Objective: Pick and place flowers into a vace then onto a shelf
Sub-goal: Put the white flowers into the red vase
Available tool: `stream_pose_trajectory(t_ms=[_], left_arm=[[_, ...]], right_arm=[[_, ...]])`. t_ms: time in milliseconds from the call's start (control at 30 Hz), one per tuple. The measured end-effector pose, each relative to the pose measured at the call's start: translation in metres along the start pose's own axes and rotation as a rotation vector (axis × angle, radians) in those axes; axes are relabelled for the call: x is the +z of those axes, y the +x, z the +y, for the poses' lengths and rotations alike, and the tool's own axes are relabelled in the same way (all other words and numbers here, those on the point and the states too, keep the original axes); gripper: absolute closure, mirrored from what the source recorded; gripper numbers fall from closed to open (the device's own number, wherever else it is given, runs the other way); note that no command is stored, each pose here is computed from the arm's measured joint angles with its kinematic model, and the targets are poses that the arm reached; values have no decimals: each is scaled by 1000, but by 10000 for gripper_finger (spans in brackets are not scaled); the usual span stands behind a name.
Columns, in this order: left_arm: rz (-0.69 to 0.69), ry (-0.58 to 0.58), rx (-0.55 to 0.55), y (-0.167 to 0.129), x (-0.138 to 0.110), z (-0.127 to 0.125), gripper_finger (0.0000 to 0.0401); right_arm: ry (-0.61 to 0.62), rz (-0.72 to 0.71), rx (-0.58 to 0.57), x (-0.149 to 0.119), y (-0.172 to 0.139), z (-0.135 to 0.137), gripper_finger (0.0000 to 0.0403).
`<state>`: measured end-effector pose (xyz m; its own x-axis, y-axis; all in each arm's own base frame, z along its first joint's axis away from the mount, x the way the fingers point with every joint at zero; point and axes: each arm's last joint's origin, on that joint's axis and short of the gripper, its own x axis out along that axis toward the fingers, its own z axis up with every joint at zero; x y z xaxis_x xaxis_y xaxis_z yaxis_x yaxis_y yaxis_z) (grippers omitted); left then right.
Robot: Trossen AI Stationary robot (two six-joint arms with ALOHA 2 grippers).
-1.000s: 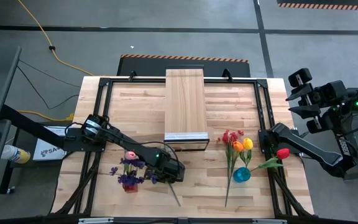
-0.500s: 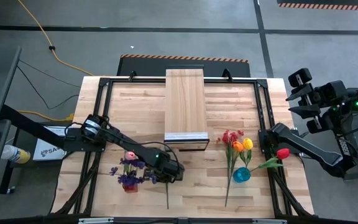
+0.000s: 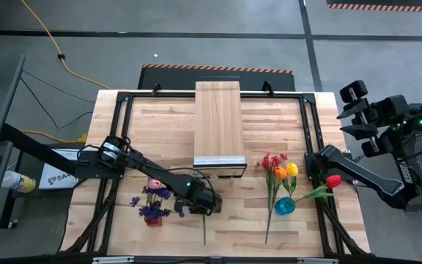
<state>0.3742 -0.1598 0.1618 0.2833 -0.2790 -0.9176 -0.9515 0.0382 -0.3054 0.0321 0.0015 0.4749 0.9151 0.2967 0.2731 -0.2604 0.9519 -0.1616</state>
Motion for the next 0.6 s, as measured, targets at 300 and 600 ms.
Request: stream_pose_trajectory(t_ms=[300, 600], left_arm=[[37, 142, -58, -15, -9, -17, 372], [55, 237, -123, -31, -17, -32, 372]], right_arm=[[0, 0, 0, 0, 0, 0, 289], [0, 0, 0, 0, 0, 0, 289]])
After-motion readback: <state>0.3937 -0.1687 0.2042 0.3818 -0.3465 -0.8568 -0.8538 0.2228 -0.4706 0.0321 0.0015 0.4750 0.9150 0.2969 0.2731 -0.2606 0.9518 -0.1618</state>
